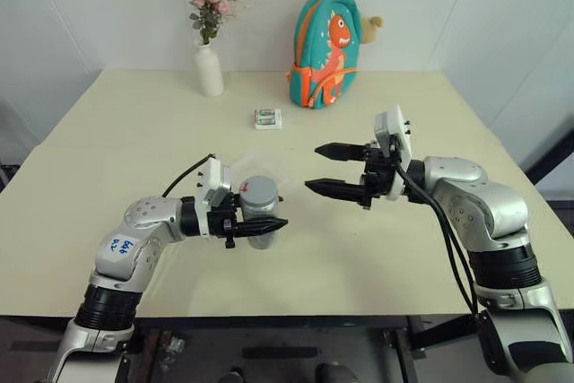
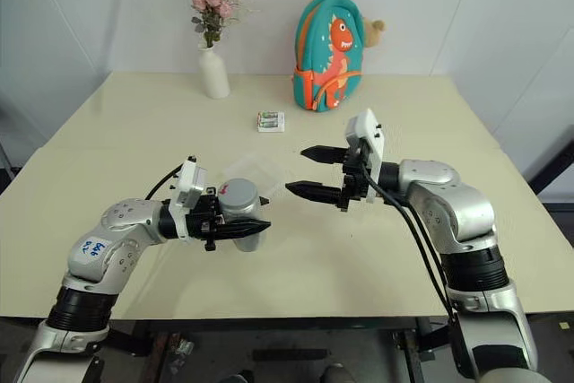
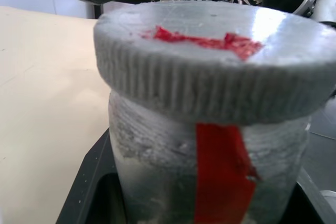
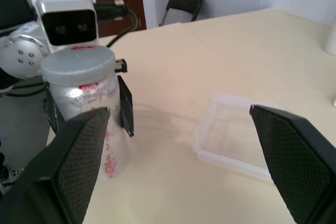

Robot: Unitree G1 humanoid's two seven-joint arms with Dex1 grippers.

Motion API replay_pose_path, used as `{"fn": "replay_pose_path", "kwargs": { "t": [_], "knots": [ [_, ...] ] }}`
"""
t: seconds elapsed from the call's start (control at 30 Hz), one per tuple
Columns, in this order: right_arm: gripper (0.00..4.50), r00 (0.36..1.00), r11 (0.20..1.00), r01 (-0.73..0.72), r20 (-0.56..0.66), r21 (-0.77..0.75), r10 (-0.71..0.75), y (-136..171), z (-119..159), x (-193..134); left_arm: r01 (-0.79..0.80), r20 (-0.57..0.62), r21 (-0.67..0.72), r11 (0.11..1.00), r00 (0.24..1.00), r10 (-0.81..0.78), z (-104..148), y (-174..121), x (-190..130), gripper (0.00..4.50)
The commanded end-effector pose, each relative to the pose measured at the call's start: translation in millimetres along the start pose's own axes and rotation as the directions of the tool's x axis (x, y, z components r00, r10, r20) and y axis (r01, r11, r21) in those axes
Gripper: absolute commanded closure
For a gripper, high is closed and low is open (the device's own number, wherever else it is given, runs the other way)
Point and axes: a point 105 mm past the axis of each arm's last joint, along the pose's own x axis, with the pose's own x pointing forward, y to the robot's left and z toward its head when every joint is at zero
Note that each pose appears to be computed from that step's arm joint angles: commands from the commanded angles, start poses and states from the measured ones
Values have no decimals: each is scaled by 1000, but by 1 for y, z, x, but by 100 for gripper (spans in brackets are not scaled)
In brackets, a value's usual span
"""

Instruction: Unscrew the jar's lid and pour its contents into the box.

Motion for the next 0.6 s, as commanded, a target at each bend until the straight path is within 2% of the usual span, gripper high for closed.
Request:
{"fn": "replay_pose_path", "kwargs": {
  "t": [0.03,0.27,0.6],
  "knots": [
    [1,993,994,-106,54,-26,108,22,18,6,17,24,53,998,1000,-19,12,-3,-1,250],
    [1,976,981,-188,106,-45,192,43,29,37,24,19,50,998,999,-25,12,-3,0,250],
    [1,973,975,-215,76,-58,219,54,21,68,34,28,54,998,999,-36,14,-4,4,250]
  ]
}}
